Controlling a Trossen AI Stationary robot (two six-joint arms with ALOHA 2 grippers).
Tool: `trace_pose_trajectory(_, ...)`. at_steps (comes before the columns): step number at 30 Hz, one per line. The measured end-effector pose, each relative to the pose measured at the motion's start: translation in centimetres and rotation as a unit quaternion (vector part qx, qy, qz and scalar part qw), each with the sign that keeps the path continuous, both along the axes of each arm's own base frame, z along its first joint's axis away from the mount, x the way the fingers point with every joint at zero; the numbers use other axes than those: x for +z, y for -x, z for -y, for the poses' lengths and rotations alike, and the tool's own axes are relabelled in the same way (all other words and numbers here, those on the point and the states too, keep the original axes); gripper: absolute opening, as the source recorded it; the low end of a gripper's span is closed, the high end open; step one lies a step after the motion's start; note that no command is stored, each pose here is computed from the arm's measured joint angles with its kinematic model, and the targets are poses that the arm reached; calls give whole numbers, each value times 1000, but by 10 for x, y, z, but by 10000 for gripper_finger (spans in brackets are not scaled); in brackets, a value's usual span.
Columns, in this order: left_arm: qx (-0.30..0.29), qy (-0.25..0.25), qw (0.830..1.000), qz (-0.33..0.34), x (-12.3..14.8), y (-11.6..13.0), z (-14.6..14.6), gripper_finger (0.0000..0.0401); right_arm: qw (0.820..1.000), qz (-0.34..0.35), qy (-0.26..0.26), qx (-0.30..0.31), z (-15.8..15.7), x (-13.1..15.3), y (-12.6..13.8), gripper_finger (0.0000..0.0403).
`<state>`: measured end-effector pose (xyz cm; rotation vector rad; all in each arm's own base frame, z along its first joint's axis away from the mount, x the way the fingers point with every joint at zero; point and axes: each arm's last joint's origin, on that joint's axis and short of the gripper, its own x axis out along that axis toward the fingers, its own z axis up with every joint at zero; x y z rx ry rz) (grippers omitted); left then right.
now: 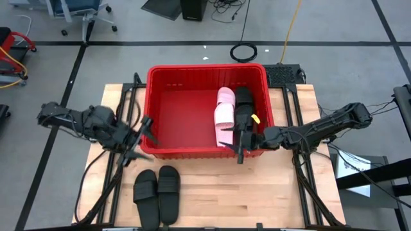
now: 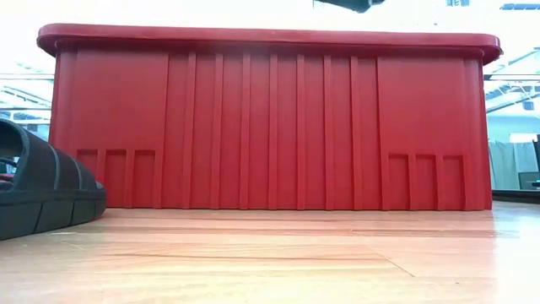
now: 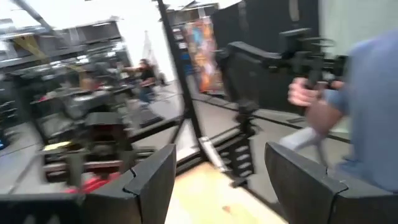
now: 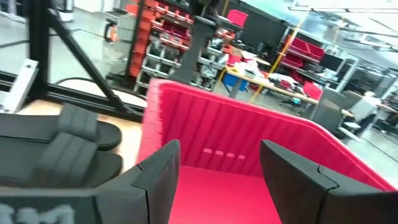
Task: Pick and place slides into bin
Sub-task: Put the black slide into the red bin
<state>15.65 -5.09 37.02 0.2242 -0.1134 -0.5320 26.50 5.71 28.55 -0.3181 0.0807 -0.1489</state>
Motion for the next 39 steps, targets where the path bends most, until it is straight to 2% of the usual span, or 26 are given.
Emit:
trace_pose_trajectory(4, -23, 2, 1000, 4, -13, -2, 26, 250, 1000, 9, -13, 16, -9, 1, 2, 210)
trace_pose_trajectory(9, -24, 10, 999, 26, -16, -3, 55, 250, 999, 29, -26, 30, -16, 5, 4, 210)
trace_pose_trajectory(12, -17, 7, 1000, 13, -22, -3, 72, 250, 998, 31, -37, 38, -20, 5, 5, 210)
trace_pose_trajectory(17, 63, -20, 998, 8, -35, -7, 102, 250, 997, 33, -52, 49, -26, 6, 7, 210)
trace_pose_trajectory(22, 128, -68, 989, -4, -40, -11, 137, 250, 995, 35, -76, 62, -33, 6, 9, 210)
trace_pose_trajectory(30, 238, -156, 957, -59, -47, -25, 202, 250, 993, 30, -80, 83, -45, 5, 14, 210)
trace_pose_trajectory(39, 296, -194, 930, -101, -64, -53, 263, 250, 990, 28, -89, 105, -56, 5, 18, 210)
